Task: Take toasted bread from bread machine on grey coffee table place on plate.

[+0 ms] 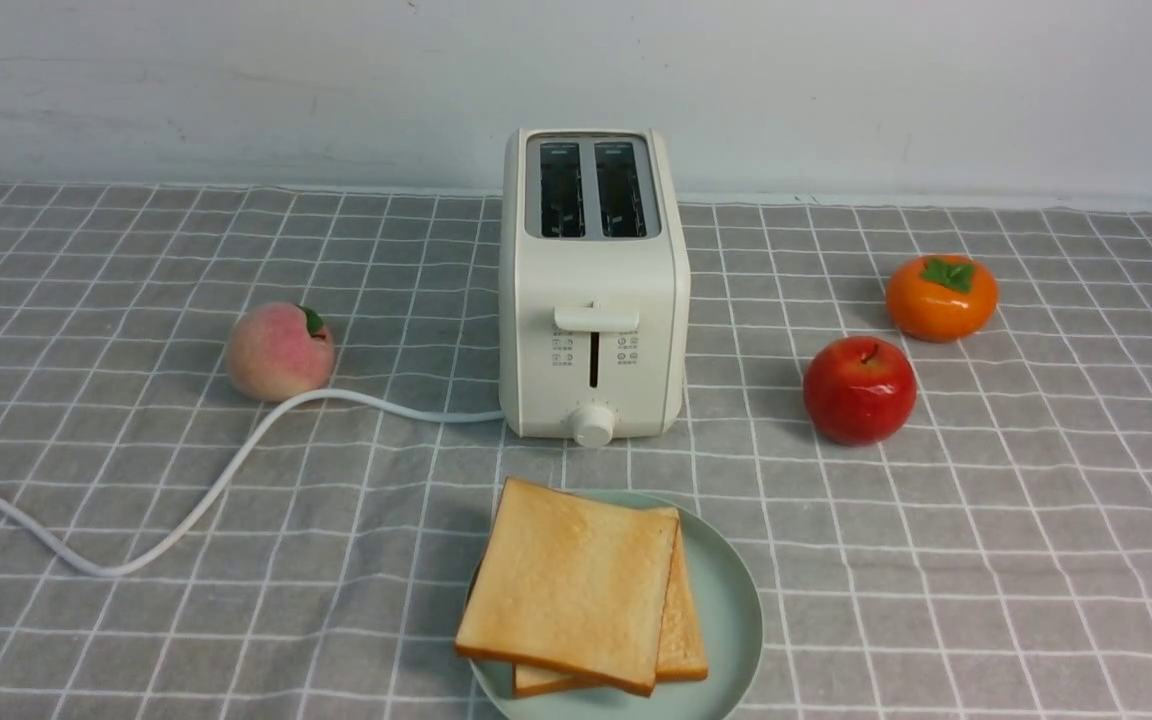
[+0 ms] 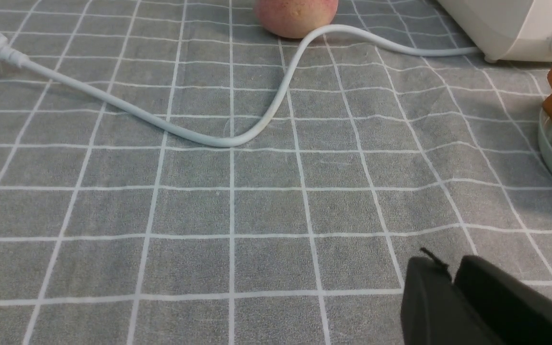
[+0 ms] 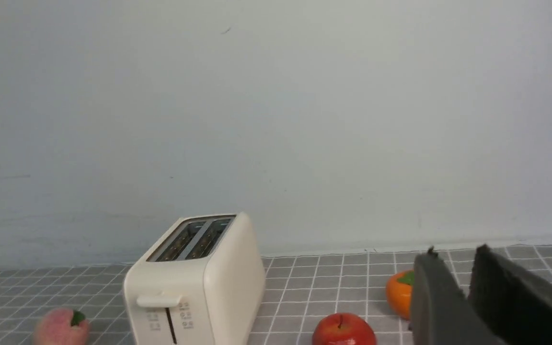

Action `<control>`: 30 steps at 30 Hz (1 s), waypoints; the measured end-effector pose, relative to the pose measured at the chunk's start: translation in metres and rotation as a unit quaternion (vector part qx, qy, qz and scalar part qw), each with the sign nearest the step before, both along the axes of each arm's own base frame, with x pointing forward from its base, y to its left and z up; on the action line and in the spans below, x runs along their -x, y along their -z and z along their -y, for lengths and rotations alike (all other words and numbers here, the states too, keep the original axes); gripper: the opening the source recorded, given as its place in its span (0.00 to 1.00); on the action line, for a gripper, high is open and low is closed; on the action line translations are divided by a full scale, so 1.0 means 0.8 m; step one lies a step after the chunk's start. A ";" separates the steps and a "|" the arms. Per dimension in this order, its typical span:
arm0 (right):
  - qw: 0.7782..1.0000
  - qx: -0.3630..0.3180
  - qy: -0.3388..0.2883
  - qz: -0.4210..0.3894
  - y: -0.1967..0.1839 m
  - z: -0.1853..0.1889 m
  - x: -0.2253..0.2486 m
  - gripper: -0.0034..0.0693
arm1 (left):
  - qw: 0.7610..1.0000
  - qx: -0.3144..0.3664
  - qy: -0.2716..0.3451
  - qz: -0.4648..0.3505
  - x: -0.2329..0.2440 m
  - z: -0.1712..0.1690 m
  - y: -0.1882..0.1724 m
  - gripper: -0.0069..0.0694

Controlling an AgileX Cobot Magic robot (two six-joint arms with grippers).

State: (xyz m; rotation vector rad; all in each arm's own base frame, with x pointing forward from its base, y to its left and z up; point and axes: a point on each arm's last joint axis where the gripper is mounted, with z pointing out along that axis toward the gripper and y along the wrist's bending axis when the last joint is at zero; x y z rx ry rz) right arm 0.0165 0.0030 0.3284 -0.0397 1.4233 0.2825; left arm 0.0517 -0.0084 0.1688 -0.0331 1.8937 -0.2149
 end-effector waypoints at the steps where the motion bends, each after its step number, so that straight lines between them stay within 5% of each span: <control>1: 1.000 0.000 -0.001 0.001 0.003 -0.001 -0.002 0.22 | 1.000 0.000 0.000 0.000 0.000 0.000 0.000 0.19; 9: 0.998 0.032 0.019 -0.041 0.068 -0.004 -0.027 0.24 | 1.000 0.000 0.000 0.000 0.000 0.000 0.000 0.20; 17: 0.968 0.061 0.120 -0.212 0.192 0.008 -0.045 0.25 | 1.000 0.000 0.000 -0.001 0.000 0.000 0.000 0.21; 30: 0.965 0.062 0.133 -0.215 0.192 0.010 -0.045 0.28 | 1.000 0.000 0.000 -0.001 0.000 0.000 0.000 0.22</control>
